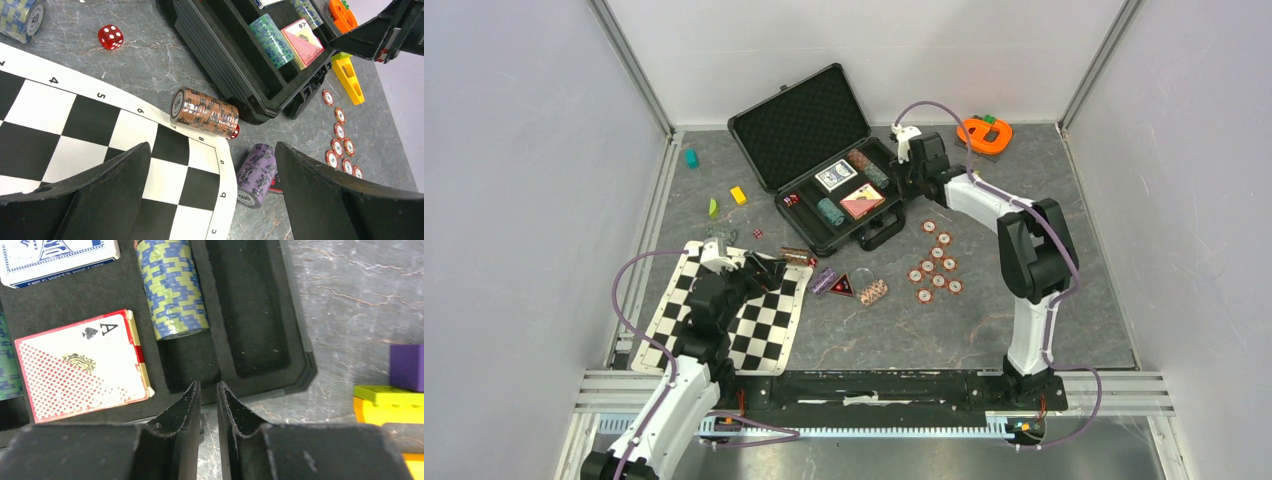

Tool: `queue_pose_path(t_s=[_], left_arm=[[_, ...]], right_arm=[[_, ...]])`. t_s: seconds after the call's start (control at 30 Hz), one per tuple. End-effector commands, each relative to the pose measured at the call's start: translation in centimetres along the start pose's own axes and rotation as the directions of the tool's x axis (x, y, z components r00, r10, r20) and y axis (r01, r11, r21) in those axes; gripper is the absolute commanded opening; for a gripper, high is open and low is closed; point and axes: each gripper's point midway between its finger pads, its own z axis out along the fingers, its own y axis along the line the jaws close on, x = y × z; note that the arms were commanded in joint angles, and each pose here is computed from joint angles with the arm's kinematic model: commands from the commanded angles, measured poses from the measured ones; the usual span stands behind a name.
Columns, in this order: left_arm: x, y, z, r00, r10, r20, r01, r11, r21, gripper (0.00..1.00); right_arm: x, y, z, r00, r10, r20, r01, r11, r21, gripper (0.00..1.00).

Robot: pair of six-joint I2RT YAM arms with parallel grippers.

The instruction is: Pack up texas hold em set

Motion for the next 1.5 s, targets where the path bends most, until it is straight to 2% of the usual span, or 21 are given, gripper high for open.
queue_pose_path(t_s=[0.0,0.13,0.2,0.23,0.3,0.33,0.37,0.43,0.53,0.63,0.7,0.83,1.0,1.1,1.33,1.47], left_arm=[[-2.2,-1.0,0.2,0.998,0.012,0.065,-0.013,1.000,0.013,1.00],[-3.1,0.7,0.0,0.994,-0.013,0.113,0.023,0.996,-0.088,1.00],[-3.4,1.2,-0.1,0.991,-0.017,0.130,0.032,0.993,-0.117,1.00],[-3.5,1.4,-0.1,0.991,-0.017,0.135,0.034,0.991,-0.128,1.00],[-3.8,1.7,-0.2,0.989,-0.020,0.145,0.043,0.987,-0.156,1.00],[-3.9,2.0,-0.2,0.989,-0.021,0.147,0.046,0.984,-0.171,1.00],[-4.0,2.2,-0.2,0.989,-0.021,0.148,0.049,0.982,-0.185,1.00],[-4.0,2.6,-0.1,0.989,-0.040,0.139,0.071,0.972,-0.222,1.00],[-4.1,2.6,0.2,0.991,-0.066,0.118,0.094,0.964,-0.249,1.00],[-4.8,2.9,0.6,0.995,-0.048,0.093,0.074,0.949,-0.306,1.00],[-5.0,4.1,0.9,0.998,-0.021,0.060,0.043,0.918,-0.393,1.00],[-5.3,5.8,2.1,1.000,0.013,-0.007,-0.015,0.856,-0.517,0.99],[-4.8,5.4,5.4,0.988,0.016,-0.157,-0.098,0.842,-0.531,0.89],[-4.5,5.7,6.8,0.975,0.018,-0.220,-0.139,0.826,-0.547,0.85],[-4.7,6.4,9.8,0.965,0.034,-0.260,-0.183,0.799,-0.573,0.67],[-4.2,7.6,11.5,0.959,0.021,-0.283,-0.197,0.769,-0.608,0.67]], right_arm=[[-4.2,0.3,-3.9,0.996,0.008,0.087,-0.006,1.000,-0.030,0.25],[-5.7,1.1,-7.7,0.982,0.021,0.186,-0.013,0.999,-0.044,0.33],[-5.7,1.5,-10.1,0.968,0.038,0.247,-0.026,0.998,-0.054,0.43],[-5.5,1.6,-11.2,0.959,0.059,0.276,-0.043,0.997,-0.063,0.50],[-5.1,2.0,-13.3,0.935,0.107,0.339,-0.082,0.993,-0.087,0.74],[-5.4,1.9,-14.8,0.914,0.133,0.384,-0.106,0.990,-0.090,0.89],[-4.5,1.5,-15.4,0.901,0.185,0.392,-0.166,0.983,-0.081,0.97],[-3.7,0.4,-17.6,0.872,0.238,0.428,-0.241,0.969,-0.047,0.98],[-1.6,0.1,-19.5,0.856,0.209,0.472,-0.217,0.975,-0.039,0.98],[1.3,-0.1,-20.7,0.823,0.264,0.503,-0.272,0.961,-0.059,0.98],[2.7,0.5,-20.9,0.830,0.283,0.481,-0.278,0.957,-0.083,0.96],[5.2,0.7,-19.9,0.889,0.258,0.378,-0.258,0.965,-0.050,0.89],[7.2,-0.3,-19.8,0.905,0.230,0.357,-0.251,0.968,0.014,0.87],[7.7,0.2,-19.8,0.895,0.248,0.371,-0.259,0.966,-0.021,0.87],[8.2,1.5,-19.4,0.900,0.266,0.346,-0.252,0.964,-0.087,0.88],[8.4,1.5,-19.2,0.902,0.267,0.339,-0.252,0.964,-0.091,0.88]])
